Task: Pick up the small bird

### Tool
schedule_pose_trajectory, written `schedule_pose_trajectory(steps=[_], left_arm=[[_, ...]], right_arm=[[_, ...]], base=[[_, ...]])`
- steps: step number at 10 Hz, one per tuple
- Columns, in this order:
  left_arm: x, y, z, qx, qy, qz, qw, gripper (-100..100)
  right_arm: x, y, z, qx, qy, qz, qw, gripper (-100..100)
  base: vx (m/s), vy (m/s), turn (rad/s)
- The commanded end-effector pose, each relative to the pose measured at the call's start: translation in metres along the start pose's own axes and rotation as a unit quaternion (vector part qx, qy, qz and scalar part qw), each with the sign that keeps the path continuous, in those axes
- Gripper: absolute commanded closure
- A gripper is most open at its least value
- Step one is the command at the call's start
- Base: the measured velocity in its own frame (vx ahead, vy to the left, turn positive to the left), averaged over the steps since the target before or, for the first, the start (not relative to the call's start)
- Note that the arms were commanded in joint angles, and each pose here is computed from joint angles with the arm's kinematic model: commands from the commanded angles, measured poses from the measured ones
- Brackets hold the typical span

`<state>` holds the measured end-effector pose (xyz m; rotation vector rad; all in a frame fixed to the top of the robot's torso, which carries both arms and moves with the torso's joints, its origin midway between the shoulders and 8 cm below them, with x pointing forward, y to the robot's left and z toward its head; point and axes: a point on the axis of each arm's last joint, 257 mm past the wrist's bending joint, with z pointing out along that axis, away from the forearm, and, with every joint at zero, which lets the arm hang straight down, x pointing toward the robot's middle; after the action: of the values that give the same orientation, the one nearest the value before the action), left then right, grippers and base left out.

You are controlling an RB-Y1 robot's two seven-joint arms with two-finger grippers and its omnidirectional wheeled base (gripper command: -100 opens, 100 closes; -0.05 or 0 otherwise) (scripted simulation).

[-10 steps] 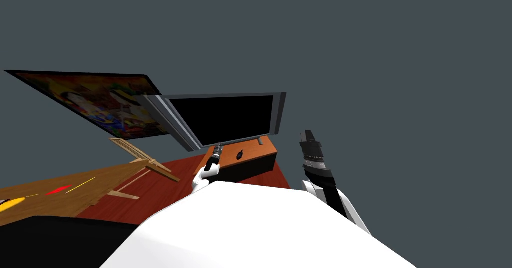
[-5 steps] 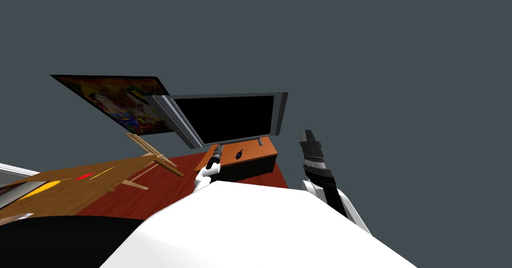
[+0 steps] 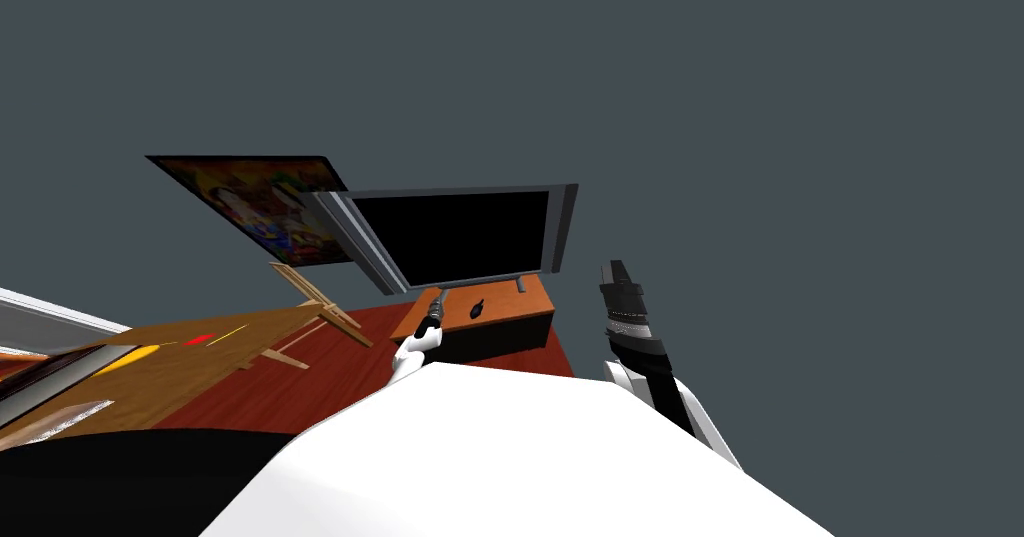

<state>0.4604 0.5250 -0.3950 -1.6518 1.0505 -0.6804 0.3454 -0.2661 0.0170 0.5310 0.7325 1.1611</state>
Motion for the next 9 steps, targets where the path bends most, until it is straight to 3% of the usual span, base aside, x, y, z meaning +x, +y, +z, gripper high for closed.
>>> schedule_pose_trajectory(steps=[1, 4, 5, 9], left_arm=[[-0.002, 0.013, 0.006, -0.027, -0.008, -0.013, 0.9995, -100], [-0.002, 0.040, 0.007, -0.062, -0.013, -0.022, 0.9978, -100], [0.001, 0.038, 0.012, -0.068, -0.015, -0.031, 0.9971, -100], [0.004, 0.066, 0.009, -0.105, -0.018, -0.039, 0.9936, -100]], right_arm=[[0.000, 0.000, 0.000, 0.000, 0.000, 0.000, 1.0000, 0], [0.000, 0.000, 0.000, 0.000, 0.000, 0.000, 1.0000, 0], [0.000, 0.000, 0.000, 0.000, 0.000, 0.000, 1.0000, 0], [0.000, 0.000, 0.000, 0.000, 0.000, 0.000, 1.0000, 0]], base=[[0.042, -0.132, 0.167], [0.034, -0.089, 0.072], [0.035, -0.069, 0.073], [0.026, -0.053, 0.049]])
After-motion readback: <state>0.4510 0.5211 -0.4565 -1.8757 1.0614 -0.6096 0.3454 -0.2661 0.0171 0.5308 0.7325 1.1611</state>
